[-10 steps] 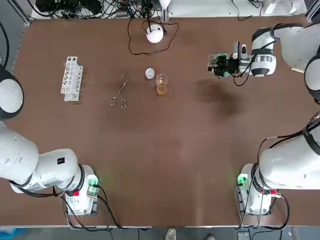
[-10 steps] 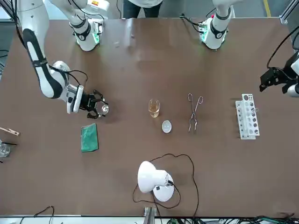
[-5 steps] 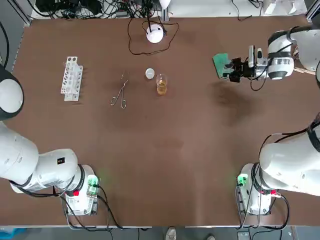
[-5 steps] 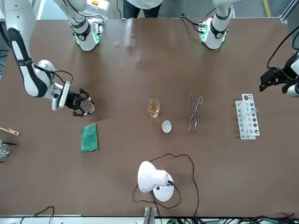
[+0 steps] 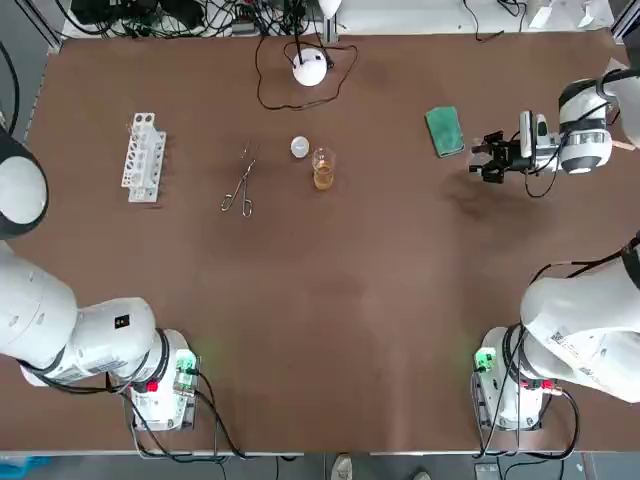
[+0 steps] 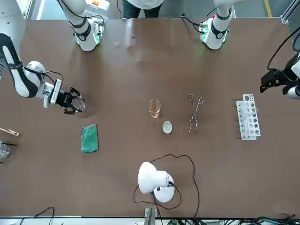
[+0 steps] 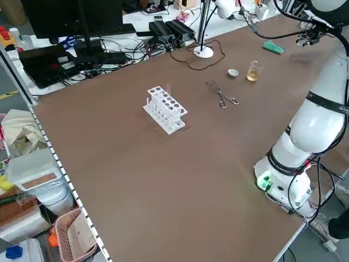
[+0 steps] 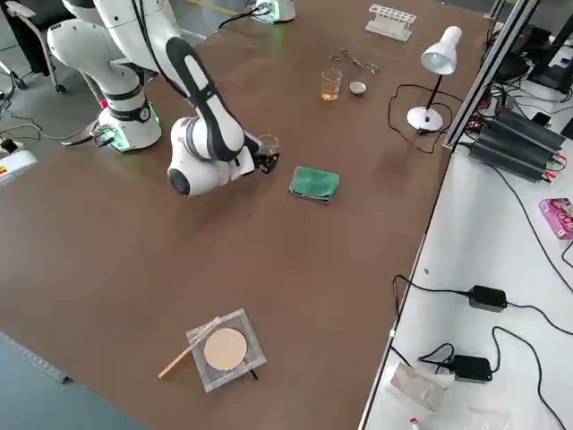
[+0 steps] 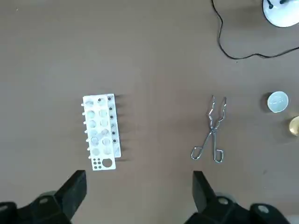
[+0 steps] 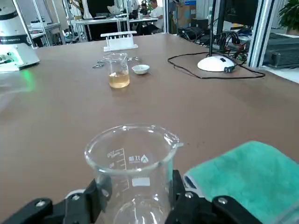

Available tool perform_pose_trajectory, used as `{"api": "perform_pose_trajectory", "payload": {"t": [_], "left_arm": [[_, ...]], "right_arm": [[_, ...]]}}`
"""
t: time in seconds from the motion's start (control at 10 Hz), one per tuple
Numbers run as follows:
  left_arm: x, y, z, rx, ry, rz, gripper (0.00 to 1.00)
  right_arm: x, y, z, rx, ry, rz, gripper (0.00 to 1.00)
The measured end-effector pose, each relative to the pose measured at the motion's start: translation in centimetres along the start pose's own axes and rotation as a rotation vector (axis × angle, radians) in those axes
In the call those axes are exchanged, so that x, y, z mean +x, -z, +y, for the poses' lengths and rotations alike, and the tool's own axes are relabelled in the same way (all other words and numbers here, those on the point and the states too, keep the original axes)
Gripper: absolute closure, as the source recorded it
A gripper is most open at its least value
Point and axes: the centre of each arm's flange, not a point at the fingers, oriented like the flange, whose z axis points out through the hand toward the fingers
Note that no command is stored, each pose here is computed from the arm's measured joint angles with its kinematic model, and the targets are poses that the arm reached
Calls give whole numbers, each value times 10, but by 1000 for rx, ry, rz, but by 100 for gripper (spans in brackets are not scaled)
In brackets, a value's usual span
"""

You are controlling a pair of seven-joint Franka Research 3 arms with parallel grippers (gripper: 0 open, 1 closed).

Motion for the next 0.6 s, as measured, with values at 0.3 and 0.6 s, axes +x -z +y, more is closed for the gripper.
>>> {"api": "perform_pose_trajectory", "payload": {"t": [0.3, 0.6], "left_arm": [[1, -2, -1, -1, 0, -4, 0], [1, -2, -1, -1, 1, -4, 0]], "right_arm": [[-29, 19, 4, -6, 34, 24, 41], [-50, 8, 0, 18, 26, 58, 41]]}}
